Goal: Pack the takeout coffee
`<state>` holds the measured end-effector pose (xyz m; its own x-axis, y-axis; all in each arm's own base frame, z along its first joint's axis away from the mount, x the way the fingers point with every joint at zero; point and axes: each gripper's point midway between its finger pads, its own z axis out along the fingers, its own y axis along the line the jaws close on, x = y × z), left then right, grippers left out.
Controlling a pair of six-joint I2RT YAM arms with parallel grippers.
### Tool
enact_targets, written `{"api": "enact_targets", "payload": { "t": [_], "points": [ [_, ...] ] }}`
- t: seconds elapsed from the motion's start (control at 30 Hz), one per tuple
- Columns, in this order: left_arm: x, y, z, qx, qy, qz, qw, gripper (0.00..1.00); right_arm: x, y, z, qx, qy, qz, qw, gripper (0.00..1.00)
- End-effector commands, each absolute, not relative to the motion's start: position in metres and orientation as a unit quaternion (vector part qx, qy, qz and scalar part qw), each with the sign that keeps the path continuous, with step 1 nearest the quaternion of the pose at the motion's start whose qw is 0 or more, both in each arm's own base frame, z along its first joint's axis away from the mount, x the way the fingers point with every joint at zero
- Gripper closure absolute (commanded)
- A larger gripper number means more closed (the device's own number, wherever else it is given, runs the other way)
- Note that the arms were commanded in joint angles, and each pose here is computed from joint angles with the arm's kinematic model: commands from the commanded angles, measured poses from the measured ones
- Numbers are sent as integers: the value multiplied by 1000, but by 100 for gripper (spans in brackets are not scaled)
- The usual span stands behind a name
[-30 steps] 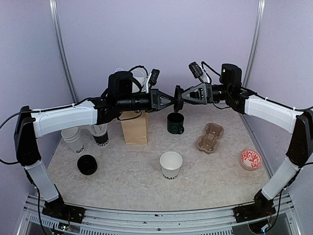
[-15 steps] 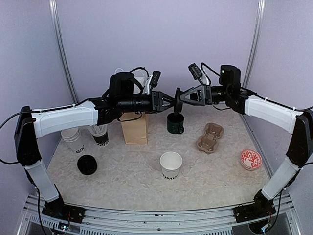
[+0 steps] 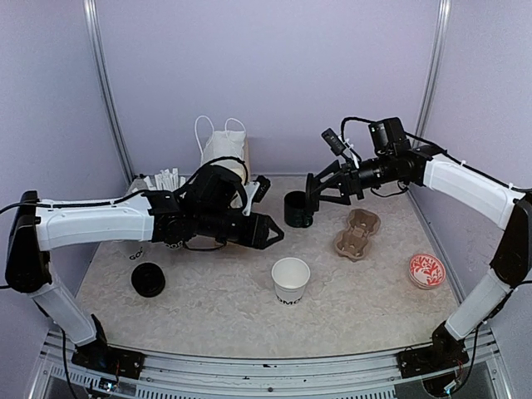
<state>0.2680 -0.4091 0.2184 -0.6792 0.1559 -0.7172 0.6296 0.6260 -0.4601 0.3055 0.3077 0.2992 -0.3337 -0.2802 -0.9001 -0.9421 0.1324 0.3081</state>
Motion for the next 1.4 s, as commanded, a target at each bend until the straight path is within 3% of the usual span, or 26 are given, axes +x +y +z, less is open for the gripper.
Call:
{"api": "enact_targets", "payload": {
  "t": [0.0, 0.27, 0.8, 0.97, 1.13, 1.37],
  "points": [
    [257, -371, 156, 234, 893, -228, 310, 51, 299, 289, 288, -528, 668, 381, 362, 28],
    [254, -371, 109, 245, 911, -176, 283, 53, 287, 281, 278, -576, 659, 349, 335, 28],
    [250, -447, 100, 295, 880, -258, 269, 54, 238, 294, 216, -674, 644, 290, 218, 27],
    [257, -450, 90, 294, 887, -240, 264, 54, 227, 292, 201, -688, 646, 275, 183, 27],
    [268, -424, 97, 259, 899, -207, 287, 52, 218, 295, 190, -705, 640, 260, 159, 28],
    [295, -365, 153, 139, 892, -154, 403, 49, 212, 305, 181, -721, 631, 247, 144, 27]
  ]
}}
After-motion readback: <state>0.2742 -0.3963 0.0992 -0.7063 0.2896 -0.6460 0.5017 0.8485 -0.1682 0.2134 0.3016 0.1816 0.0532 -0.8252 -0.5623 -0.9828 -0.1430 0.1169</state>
